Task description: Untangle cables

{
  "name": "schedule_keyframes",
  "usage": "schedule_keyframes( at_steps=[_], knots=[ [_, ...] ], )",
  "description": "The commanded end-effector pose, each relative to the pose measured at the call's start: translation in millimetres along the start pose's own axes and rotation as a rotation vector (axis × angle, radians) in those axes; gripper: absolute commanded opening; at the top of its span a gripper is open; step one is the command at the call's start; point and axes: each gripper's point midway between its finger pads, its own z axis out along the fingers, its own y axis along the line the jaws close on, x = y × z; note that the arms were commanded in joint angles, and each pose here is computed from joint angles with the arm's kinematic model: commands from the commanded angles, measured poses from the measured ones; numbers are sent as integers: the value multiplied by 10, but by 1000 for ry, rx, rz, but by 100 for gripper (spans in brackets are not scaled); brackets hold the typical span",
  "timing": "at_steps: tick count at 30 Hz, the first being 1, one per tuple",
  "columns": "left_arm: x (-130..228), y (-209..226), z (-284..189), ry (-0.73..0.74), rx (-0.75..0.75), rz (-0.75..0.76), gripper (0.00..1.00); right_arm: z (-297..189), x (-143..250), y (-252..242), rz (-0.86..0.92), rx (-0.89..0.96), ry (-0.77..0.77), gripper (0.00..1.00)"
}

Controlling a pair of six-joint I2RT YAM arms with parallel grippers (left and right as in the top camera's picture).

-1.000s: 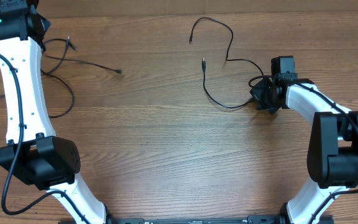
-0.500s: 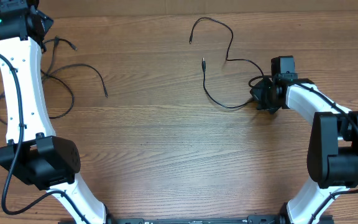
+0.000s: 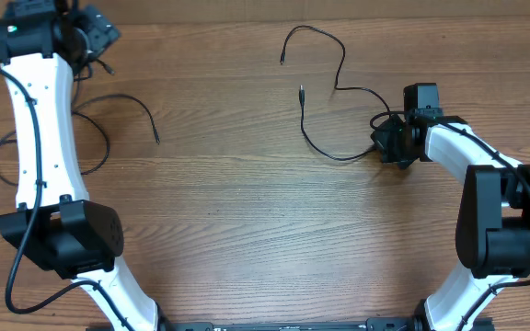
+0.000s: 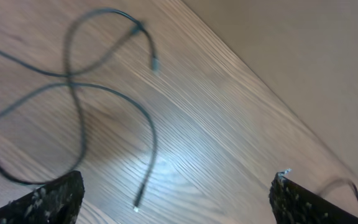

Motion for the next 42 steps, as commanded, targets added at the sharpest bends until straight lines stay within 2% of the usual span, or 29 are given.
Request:
schedule_keyframes(
  at_steps=[1, 8, 18, 42],
  knots=[
    [219, -264, 11, 51, 66, 102, 96, 213, 303, -348, 37, 96, 122, 4],
    [498, -625, -36, 72, 113, 193, 97, 166, 503, -452, 60, 134, 213, 4],
    [780, -985, -109, 81, 169, 299, 100, 161, 700, -422, 26, 156, 255, 4],
    [1083, -1120, 124, 140, 162, 390, 100, 186, 1668, -2, -192, 124, 404, 4]
  ],
)
